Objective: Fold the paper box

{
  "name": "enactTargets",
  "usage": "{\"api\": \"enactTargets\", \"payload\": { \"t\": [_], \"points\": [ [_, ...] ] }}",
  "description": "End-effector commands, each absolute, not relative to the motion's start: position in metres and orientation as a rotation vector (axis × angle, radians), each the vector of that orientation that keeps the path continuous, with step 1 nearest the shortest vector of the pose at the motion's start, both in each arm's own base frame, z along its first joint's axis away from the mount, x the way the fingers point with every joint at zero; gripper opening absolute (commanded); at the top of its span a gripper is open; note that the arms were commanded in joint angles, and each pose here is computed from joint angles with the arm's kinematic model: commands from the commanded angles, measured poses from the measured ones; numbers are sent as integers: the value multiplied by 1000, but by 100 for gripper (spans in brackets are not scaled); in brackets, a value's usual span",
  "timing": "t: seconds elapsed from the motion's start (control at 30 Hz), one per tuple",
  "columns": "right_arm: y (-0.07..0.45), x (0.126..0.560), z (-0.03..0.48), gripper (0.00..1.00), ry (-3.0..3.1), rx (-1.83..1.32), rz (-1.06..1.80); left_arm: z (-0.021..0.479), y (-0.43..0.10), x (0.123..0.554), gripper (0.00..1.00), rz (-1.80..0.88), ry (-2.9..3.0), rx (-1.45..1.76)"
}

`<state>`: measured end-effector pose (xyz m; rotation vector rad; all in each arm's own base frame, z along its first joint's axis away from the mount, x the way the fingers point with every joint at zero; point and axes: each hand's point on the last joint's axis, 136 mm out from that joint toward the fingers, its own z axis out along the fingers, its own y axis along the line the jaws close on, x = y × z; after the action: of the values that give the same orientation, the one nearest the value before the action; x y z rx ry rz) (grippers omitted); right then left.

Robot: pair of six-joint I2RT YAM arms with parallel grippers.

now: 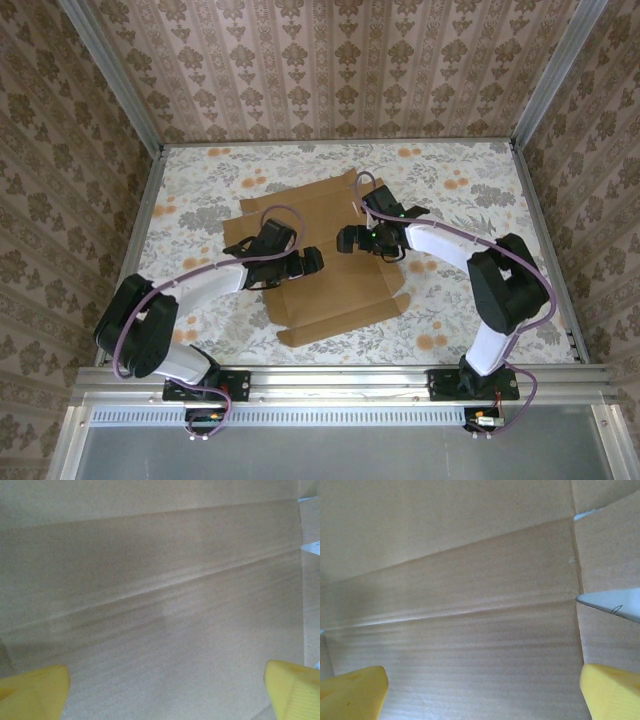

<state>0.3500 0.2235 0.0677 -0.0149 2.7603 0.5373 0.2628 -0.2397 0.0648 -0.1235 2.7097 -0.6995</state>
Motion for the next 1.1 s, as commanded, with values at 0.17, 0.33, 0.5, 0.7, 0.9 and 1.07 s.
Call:
{"api": "enactTargets", "payload": {
  "t": [0.17,0.33,0.5,0.7,0.9,1.07],
  "points": [
    [205,327,36,100,2856,9,440,54,-249,261,100,-692,2738,-71],
    [182,298,22,100,2889,70,379,58,-252,258,100,-702,2725,-47],
    [162,265,15,100,2903,126,348,75,-257,258,100,-776,2673,-19],
    [134,224,12,100,2922,165,261,108,-247,263,100,-830,2559,24],
    [127,203,23,100,2869,192,313,134,-226,270,100,-834,2509,75],
    [150,221,71,100,2654,104,518,144,-200,279,100,-764,2445,91]
  ]
}}
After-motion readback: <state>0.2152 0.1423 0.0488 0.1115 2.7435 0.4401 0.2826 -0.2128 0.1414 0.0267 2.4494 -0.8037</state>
